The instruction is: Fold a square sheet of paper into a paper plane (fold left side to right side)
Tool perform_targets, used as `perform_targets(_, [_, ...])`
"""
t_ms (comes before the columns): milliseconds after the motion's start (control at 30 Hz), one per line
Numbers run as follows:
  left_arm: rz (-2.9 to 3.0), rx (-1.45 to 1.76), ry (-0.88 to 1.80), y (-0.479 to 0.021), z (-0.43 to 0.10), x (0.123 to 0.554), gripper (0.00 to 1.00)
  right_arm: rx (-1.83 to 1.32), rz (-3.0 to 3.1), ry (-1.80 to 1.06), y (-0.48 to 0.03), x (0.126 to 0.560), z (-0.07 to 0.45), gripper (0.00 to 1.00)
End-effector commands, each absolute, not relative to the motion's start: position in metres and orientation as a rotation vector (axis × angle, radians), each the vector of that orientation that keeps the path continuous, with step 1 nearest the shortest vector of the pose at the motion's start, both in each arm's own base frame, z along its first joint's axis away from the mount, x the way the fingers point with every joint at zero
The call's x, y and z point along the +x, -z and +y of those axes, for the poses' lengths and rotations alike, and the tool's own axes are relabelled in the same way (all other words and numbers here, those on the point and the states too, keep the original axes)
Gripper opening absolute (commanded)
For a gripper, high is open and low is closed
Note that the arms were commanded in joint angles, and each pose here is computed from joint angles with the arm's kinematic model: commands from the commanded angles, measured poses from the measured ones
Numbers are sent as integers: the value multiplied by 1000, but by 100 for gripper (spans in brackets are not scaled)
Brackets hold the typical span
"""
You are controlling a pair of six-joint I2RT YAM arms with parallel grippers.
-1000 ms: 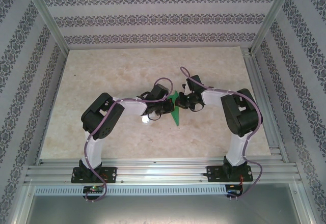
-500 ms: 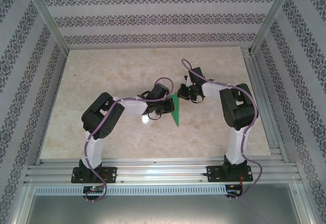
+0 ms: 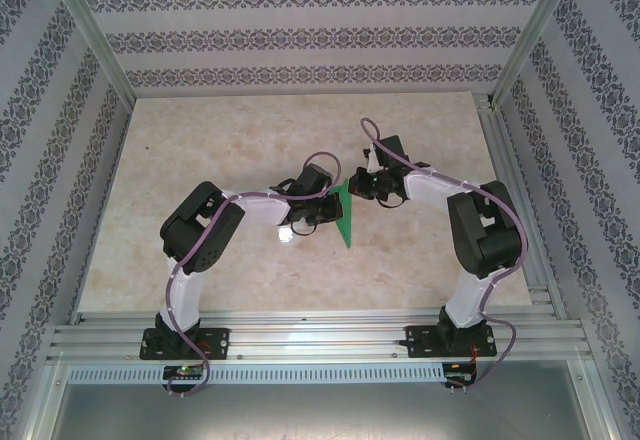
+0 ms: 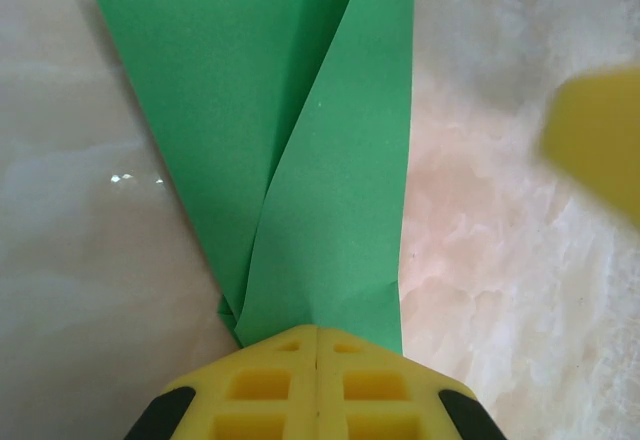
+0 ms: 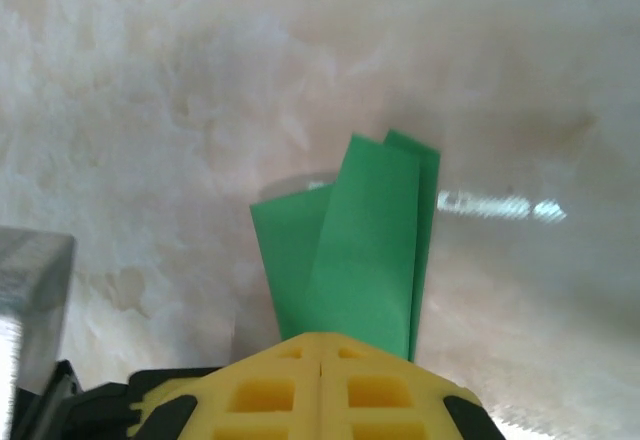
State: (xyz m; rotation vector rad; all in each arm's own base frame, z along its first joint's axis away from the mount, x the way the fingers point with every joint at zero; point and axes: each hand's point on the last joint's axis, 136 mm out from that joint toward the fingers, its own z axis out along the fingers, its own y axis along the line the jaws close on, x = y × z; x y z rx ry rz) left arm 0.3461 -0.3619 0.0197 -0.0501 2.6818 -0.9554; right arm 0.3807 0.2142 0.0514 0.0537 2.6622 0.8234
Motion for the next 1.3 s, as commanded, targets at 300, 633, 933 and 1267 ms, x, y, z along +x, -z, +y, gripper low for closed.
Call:
perform_targets(300, [2911,-51,717,41,-332,306,0,67,2728,-732,-12,402,213,4])
perform_targets(633, [2918,-40,707,41,-334,306,0,30,2733,-639,-4,434,206,4])
perform_targets(933, [2921,-32,701,41,-335,305,0,45,2711,-634,-3,460,206,5])
perform_targets(1267, [2922,-31,704,41,-335,305,0,88,2663,-636,-14,488,201,5])
